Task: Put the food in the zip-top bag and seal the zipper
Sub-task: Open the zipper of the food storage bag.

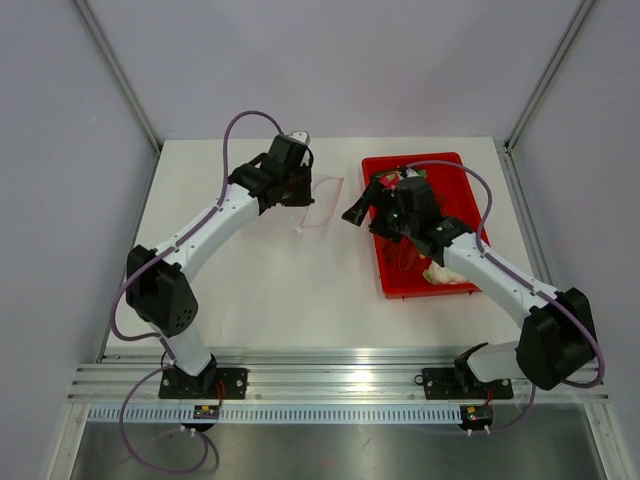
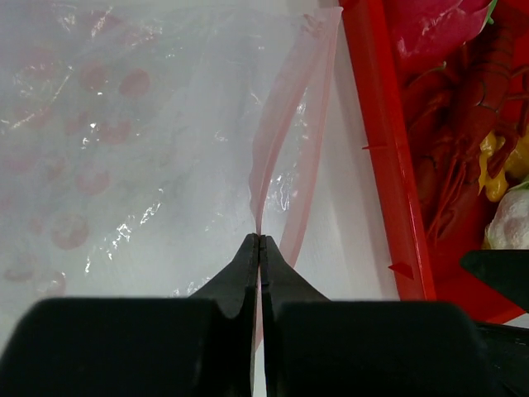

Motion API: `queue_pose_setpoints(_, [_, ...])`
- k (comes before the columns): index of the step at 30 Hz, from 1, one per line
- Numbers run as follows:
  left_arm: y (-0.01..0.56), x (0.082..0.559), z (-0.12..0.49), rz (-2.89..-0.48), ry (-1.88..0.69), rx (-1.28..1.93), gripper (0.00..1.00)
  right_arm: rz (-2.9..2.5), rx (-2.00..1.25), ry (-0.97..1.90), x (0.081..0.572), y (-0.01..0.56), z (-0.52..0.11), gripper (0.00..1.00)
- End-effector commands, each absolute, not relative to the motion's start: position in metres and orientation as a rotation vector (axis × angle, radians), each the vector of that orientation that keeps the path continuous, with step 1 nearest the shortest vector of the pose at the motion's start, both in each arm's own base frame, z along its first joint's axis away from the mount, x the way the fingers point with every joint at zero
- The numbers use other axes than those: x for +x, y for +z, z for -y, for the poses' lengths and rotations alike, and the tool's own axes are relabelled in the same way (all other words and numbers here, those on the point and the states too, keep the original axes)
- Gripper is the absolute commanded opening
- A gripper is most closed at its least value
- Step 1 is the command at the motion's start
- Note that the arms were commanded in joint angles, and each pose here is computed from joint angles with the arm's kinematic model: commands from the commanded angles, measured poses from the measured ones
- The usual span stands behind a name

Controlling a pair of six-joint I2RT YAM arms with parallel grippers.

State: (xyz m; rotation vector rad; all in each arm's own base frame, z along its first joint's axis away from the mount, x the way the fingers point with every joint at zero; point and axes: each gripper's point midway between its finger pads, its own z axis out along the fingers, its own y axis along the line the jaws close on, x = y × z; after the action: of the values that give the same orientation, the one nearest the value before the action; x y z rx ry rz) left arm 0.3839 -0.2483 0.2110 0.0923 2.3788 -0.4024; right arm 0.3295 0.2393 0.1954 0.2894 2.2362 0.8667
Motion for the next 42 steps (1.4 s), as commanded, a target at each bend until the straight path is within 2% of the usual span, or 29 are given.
queue_pose_setpoints(1, [0.22, 0.385, 0.263, -2.354, -0.507, 0.094, 0.0, -2.158, 0.261, 0.999, 0.344, 0.225, -0.27, 0.98])
queue_pose_setpoints(9, [0.223, 0.381, 0.262, -2.364, -0.512, 0.098, 0.0, -2.231, 0.308, 1.037, 0.379, 0.208, -0.304, 0.91])
queue_pose_setpoints(10, [0.228, 0.381, 0.261, -2.353, -0.517, 0.097, 0.0, -2.24, 0.309, 1.04, 0.382, 0.205, -0.307, 0.83])
queue_pose_setpoints(14, [0.236, 0.378, 0.253, -2.345, -0.514, 0.083, 0.0, -2.291, 0.333, 1.012, 0.393, 0.185, -0.316, 0.7])
queue_pose_setpoints(16, [0.241, 0.377, 0.247, -2.336, -0.504, 0.078, 0.0, -2.314, 0.352, 1.002, 0.392, 0.172, -0.316, 0.7])
queue_pose_setpoints(20, [0.249, 0.371, 0.239, -2.318, -0.496, 0.07, 0.0, -2.302, 0.347, 1.018, 0.393, 0.168, -0.321, 0.78])
queue_pose_setpoints(23, [0.249, 0.369, 0.238, -2.318, -0.497, 0.071, 0.0, -2.3, 0.334, 1.057, 0.396, 0.167, -0.33, 0.76])
queue_pose_setpoints(25, [0.247, 0.367, 0.239, -2.324, -0.51, 0.072, 0.0, -2.287, 0.32, 1.112, 0.398, 0.166, -0.339, 0.47])
queue_pose_setpoints(26, [0.247, 0.367, 0.239, -2.325, -0.513, 0.074, 0.0, -2.285, 0.309, 1.127, 0.396, 0.167, -0.346, 0.38])
queue_pose_setpoints(27, [0.249, 0.368, 0.239, -2.322, -0.515, 0.073, 0.0, -2.295, 0.306, 1.127, 0.397, 0.161, -0.349, 0.13])
queue_pose_setpoints(29, [0.248, 0.367, 0.238, -2.326, -0.512, 0.077, 0.0, -2.298, 0.279, 1.119, 0.397, 0.163, -0.356, 0.0])
queue_pose_setpoints(32, [0.244, 0.364, 0.235, -2.34, -0.48, 0.095, 0.0, -2.282, 0.262, 1.075, 0.397, 0.165, -0.355, 0.0])
queue_pose_setpoints(33, [0.241, 0.365, 0.228, -2.339, -0.421, 0.081, 0.02, -2.26, 0.253, 1.061, 0.395, 0.172, -0.355, 0.0])
queue_pose_setpoints(34, [0.24, 0.365, 0.226, -2.343, -0.39, 0.08, 0.12, -2.256, 0.237, 1.046, 0.394, 0.174, -0.354, 0.0])
queue_pose_setpoints(35, [0.237, 0.364, 0.223, -2.351, -0.359, 0.08, 0.24, -2.248, 0.234, 1.037, 0.394, 0.177, -0.353, 0.0])
queue_pose_setpoints(36, [0.237, 0.363, 0.223, -2.351, -0.336, 0.083, 0.5, -2.238, 0.228, 1.036, 0.392, 0.182, -0.354, 0.0])
queue_pose_setpoints(37, [0.237, 0.363, 0.224, -2.344, -0.307, 0.085, 0.6, -2.236, 0.227, 1.029, 0.391, 0.183, -0.354, 0.0])
queue_pose_setpoints(39, [0.238, 0.364, 0.228, -2.335, -0.288, 0.099, 0.64, -2.236, 0.218, 1.027, 0.389, 0.186, -0.356, 0.0])
queue_pose_setpoints(42, [0.234, 0.366, 0.231, -2.346, -0.258, 0.109, 0.63, -2.242, 0.219, 1.038, 0.384, 0.188, -0.359, 0.0])
